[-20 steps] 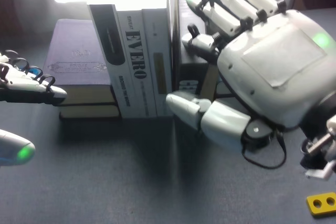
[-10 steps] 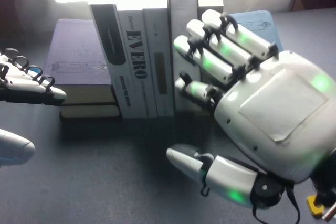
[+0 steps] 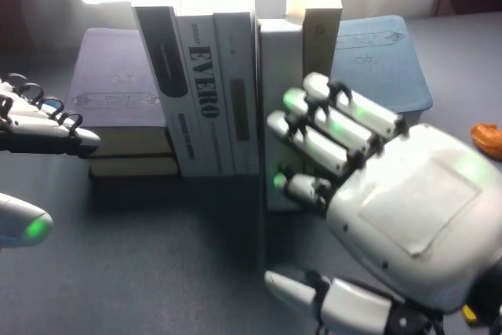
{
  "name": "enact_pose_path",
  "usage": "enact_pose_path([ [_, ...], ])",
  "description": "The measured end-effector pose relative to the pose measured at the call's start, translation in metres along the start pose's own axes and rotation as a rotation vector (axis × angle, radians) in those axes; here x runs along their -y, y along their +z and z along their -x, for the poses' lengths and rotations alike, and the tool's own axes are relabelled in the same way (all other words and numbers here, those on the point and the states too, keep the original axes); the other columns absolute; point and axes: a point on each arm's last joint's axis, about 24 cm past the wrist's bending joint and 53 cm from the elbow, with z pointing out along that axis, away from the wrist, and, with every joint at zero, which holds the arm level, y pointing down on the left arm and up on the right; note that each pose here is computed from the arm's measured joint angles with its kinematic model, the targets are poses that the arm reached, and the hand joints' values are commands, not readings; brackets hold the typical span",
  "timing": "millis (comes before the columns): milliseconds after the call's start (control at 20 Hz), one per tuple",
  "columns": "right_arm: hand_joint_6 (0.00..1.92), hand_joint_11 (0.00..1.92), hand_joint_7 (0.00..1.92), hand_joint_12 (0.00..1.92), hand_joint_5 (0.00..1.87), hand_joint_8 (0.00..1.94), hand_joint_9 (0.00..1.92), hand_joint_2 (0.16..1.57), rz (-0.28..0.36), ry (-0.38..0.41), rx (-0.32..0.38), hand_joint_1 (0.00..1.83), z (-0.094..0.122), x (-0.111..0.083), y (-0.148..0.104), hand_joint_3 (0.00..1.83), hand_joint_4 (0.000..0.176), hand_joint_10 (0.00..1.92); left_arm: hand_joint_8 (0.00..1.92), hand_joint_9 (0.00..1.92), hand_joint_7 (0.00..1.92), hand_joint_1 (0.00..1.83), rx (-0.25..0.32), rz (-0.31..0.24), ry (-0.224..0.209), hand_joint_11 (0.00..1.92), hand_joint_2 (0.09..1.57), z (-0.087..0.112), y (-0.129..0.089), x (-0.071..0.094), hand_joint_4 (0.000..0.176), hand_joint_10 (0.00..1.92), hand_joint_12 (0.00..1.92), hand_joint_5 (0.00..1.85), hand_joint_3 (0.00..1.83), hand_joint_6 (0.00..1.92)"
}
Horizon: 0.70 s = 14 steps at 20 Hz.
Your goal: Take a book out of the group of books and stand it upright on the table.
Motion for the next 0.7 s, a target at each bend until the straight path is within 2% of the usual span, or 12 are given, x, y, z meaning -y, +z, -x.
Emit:
enact_pose_path([
  [150,0.02,0.00,0.10,0.00,0.73,0.00,0.01,1.22,0.000,0.000,-0.008,0.00,-0.003,0.000,-0.001,0.00,0.003,0.00,0.00,0.06,0.11,0.00,0.000,0.000,0.000,0.00,1.29,0.000,0.000,0.000,0.034,0.00,0.39,0.05,0.00,0.00],
  [250,0.03,0.00,0.11,0.00,0.75,0.01,0.01,1.22,0.001,-0.004,-0.004,0.00,-0.002,0.002,0.001,0.00,0.006,0.00,0.00,0.06,0.09,0.00,0.000,0.000,0.000,0.00,1.29,0.000,0.000,0.000,0.037,0.00,0.36,0.04,0.00,0.00],
  [300,0.03,0.00,0.11,0.00,0.75,0.00,0.01,1.22,0.001,-0.009,-0.003,0.00,-0.003,0.003,0.003,0.00,0.000,0.00,0.00,0.07,0.09,0.00,0.000,0.000,0.000,0.00,1.29,0.000,0.000,0.000,0.037,0.00,0.38,0.05,0.00,0.00],
  [400,0.03,0.00,0.09,0.00,0.75,0.00,0.00,1.22,-0.002,-0.014,-0.009,0.00,-0.006,0.007,0.004,0.00,0.001,0.00,0.00,0.07,0.10,0.00,0.000,0.000,0.000,0.00,1.29,0.000,0.000,0.000,0.035,0.00,0.40,0.05,0.00,0.00],
  [600,0.04,0.00,0.11,0.00,0.79,0.01,0.00,1.23,0.005,-0.020,-0.069,0.00,-0.028,0.010,0.003,0.00,0.000,0.00,0.00,0.10,0.12,0.00,0.000,0.000,0.000,0.00,1.29,0.000,0.000,0.000,0.039,0.01,0.52,0.06,0.00,0.00],
  [650,0.04,0.00,0.10,0.00,0.79,0.01,0.00,1.23,0.001,-0.018,-0.079,0.00,-0.031,0.012,0.004,0.00,0.000,0.00,0.01,0.13,0.16,0.00,-0.001,0.000,0.000,0.00,1.29,0.000,0.000,0.000,0.042,0.01,0.61,0.10,0.00,0.02],
  [700,0.03,0.00,0.09,0.00,0.78,0.00,0.00,1.23,-0.002,-0.020,-0.081,0.00,-0.032,0.014,0.005,0.00,0.001,0.00,0.00,0.11,0.14,0.00,0.000,0.000,0.000,0.00,1.29,0.000,0.000,0.000,0.039,0.00,0.56,0.09,0.00,0.00],
])
